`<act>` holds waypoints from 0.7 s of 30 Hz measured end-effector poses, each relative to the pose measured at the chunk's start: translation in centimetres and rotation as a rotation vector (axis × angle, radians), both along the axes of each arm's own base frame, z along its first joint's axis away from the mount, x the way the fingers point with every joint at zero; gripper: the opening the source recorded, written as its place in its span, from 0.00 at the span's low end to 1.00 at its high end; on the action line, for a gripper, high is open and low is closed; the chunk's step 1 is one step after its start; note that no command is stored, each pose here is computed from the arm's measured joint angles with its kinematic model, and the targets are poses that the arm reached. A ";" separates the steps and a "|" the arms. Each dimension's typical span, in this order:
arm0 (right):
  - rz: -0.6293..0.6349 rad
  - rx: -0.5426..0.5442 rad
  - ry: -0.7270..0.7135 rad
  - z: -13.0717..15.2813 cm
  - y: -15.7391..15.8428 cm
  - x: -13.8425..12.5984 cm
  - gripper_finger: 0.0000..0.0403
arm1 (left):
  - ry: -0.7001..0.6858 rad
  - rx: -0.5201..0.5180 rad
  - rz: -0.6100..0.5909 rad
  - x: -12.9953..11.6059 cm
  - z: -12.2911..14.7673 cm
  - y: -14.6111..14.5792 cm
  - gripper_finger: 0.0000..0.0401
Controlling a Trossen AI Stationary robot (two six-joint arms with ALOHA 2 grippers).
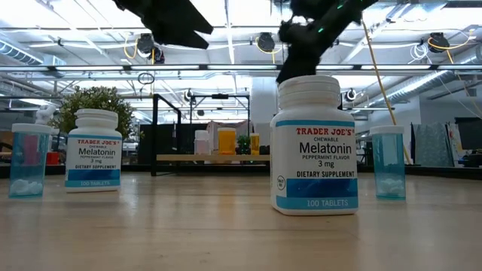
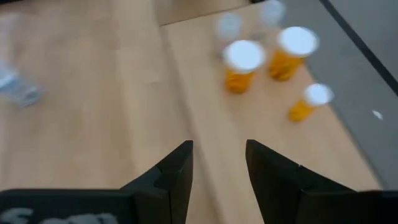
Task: Pick and place medicine bottles onto shelf by color
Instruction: Put the small orange pill bottle on the shelf aligned with the other small orange pill bottle
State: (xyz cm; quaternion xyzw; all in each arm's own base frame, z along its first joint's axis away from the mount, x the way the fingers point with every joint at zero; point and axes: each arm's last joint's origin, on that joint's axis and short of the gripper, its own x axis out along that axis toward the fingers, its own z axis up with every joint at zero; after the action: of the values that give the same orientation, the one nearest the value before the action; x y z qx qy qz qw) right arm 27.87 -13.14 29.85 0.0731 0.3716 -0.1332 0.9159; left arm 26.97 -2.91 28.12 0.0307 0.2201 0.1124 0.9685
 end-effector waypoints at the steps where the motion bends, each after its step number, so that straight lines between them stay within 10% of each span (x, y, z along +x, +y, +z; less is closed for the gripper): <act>1: 0.016 0.001 -0.010 0.1 1.0 -0.6 0.36 | -0.005 -0.003 -0.004 0.0 0.0 -0.1 0.82; 21: 0.305 -0.269 -0.248 -1.5 12.9 -7.8 0.36 | 0.097 -0.179 -0.097 -2.4 -1.9 -8.4 0.79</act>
State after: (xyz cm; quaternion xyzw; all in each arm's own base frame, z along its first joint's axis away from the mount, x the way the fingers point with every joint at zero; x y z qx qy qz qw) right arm 20.08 -0.24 28.30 -0.0906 0.2419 -0.0314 0.9656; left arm 24.53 -11.27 26.26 -0.0401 0.2740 0.0438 0.9599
